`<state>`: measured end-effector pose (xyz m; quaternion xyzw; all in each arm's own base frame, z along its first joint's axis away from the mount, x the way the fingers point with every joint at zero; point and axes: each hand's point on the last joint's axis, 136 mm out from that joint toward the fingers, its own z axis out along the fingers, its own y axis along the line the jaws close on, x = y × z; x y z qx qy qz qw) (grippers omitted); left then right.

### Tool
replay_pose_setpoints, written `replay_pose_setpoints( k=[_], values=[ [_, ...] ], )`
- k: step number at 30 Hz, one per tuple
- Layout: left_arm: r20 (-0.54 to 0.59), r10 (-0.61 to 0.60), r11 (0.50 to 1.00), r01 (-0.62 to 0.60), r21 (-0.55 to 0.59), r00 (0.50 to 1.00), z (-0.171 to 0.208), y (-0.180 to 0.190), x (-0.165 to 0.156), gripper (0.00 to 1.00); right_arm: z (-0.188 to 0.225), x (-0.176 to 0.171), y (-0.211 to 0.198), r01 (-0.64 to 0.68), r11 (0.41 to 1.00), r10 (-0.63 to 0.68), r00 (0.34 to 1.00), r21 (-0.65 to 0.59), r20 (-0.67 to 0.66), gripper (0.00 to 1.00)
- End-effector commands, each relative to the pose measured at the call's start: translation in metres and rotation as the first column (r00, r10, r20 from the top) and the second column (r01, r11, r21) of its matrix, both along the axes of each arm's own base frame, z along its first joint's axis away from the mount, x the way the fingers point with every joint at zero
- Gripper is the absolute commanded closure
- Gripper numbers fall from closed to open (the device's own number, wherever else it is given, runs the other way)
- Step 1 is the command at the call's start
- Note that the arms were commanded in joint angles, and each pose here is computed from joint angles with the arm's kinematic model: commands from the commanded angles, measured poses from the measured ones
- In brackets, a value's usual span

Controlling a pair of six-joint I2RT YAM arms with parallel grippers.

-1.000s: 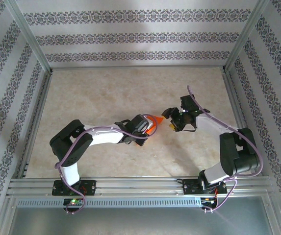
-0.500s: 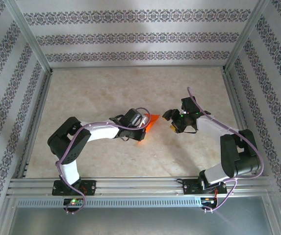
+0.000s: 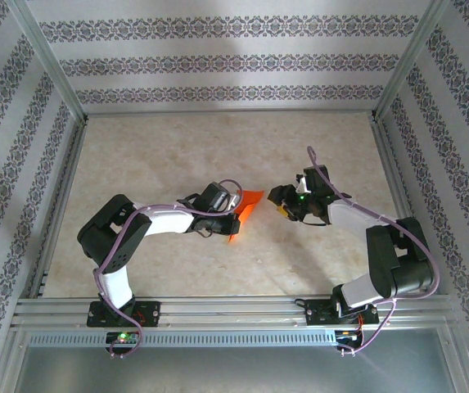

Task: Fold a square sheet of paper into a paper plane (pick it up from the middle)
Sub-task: Fold the wing for the fifth time at the center of the table.

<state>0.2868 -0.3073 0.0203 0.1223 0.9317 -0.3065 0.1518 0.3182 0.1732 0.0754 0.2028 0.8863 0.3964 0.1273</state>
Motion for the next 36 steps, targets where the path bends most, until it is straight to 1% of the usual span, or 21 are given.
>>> replay_pose_setpoints(
  k=[1, 3, 10, 19, 23, 29, 33, 36],
  values=[
    [-0.045, 0.058, 0.998, -0.060, -0.034, 0.997, -0.013, 0.008, 0.001, 1.00, 0.007, -0.003, 0.022, -0.135, 0.989, 0.128, 0.984, 0.056, 0.122, 0.51],
    [-0.051, 0.069, 0.996, -0.071, -0.046, 0.996, -0.015, 0.009, 0.001, 1.00, 0.006, -0.007, 0.029, -0.175, 0.983, 0.164, 0.975, 0.061, 0.151, 0.53],
    [-0.062, 0.105, 0.989, -0.111, -0.096, 0.993, -0.019, 0.015, 0.003, 1.00, -0.003, -0.016, 0.057, -0.277, 0.959, 0.265, 0.951, 0.057, 0.156, 0.58],
    [-0.086, 0.127, 0.983, -0.137, -0.121, 0.988, -0.027, 0.022, 0.002, 1.00, -0.015, -0.012, 0.089, -0.375, 0.921, 0.354, 0.920, 0.109, 0.169, 0.68],
    [-0.093, 0.130, 0.983, -0.141, -0.120, 0.987, -0.030, 0.024, 0.002, 1.00, -0.014, -0.006, 0.100, -0.400, 0.905, 0.371, 0.908, 0.146, 0.193, 0.73],
    [-0.100, 0.137, 0.982, -0.149, -0.120, 0.986, -0.033, 0.026, 0.001, 1.00, -0.020, 0.002, 0.106, -0.409, 0.899, 0.378, 0.905, 0.155, 0.192, 0.76],
    [-0.102, 0.140, 0.981, -0.152, -0.123, 0.985, -0.033, 0.027, 0.002, 0.97, -0.024, 0.003, 0.110, -0.417, 0.895, 0.388, 0.903, 0.160, 0.186, 0.76],
    [-0.105, 0.141, 0.981, -0.153, -0.121, 0.984, -0.034, 0.027, 0.001, 0.92, -0.025, 0.003, 0.112, -0.425, 0.889, 0.395, 0.900, 0.168, 0.186, 0.76]
  ],
)
